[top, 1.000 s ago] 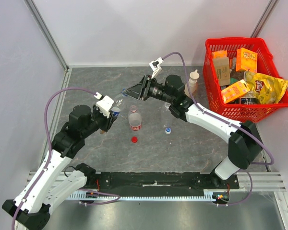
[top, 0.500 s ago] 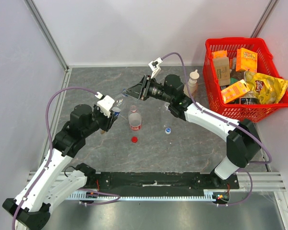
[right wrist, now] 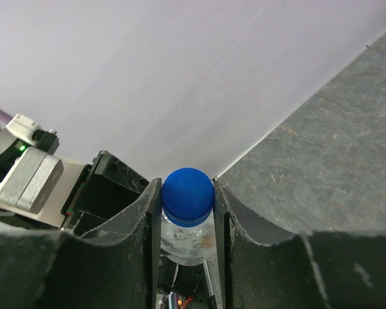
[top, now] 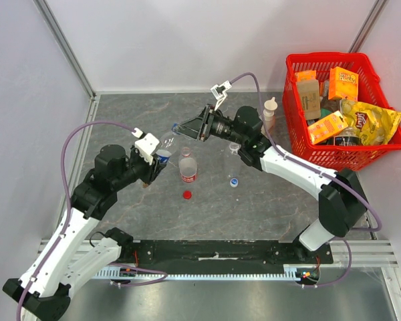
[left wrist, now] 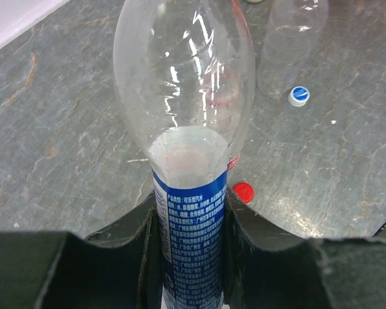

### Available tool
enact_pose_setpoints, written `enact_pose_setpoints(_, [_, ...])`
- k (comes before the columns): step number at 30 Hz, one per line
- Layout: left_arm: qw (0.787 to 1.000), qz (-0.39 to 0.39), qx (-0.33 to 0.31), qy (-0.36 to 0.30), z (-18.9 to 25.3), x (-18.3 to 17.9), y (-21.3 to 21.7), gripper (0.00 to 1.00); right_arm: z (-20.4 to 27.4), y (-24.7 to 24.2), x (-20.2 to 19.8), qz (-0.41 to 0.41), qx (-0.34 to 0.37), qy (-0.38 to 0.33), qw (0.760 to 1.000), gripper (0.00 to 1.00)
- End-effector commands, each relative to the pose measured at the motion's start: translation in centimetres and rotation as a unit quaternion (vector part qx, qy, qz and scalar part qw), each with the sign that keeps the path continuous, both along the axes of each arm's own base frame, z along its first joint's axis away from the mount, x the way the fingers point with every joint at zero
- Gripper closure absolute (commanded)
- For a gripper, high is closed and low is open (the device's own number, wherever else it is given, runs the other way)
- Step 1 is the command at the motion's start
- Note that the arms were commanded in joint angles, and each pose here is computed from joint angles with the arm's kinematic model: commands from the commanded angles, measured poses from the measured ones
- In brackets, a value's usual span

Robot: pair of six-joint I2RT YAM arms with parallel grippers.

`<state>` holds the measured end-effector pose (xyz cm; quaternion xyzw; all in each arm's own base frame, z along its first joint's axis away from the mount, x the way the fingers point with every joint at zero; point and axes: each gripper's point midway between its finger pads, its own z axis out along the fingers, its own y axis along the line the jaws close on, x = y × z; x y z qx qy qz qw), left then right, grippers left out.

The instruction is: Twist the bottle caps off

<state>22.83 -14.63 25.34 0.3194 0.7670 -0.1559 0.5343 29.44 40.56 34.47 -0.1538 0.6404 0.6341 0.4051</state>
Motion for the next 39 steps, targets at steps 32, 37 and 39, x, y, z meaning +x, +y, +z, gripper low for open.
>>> enact_pose_setpoints(32, [0.939, -0.318, -0.131, 0.014, 5.9, -8.1, -7.9, 0.77, 6.9, -5.9, -14.3, 0.193, 0.04, -0.326, 0.924, 1.0])
enact_pose_setpoints(37, [0.901, -0.406, -0.155, 0.015, 6.9, -10.9, -8.6, 0.79, 7.4, -6.5, -15.8, 0.217, 0.055, -0.347, 0.911, 1.0])
enact_pose_setpoints(39, [0.879, -0.445, -0.169, 0.015, 7.4, -12.2, -8.9, 0.8, 7.6, -6.8, -16.4, 0.228, 0.066, -0.353, 0.905, 1.0])
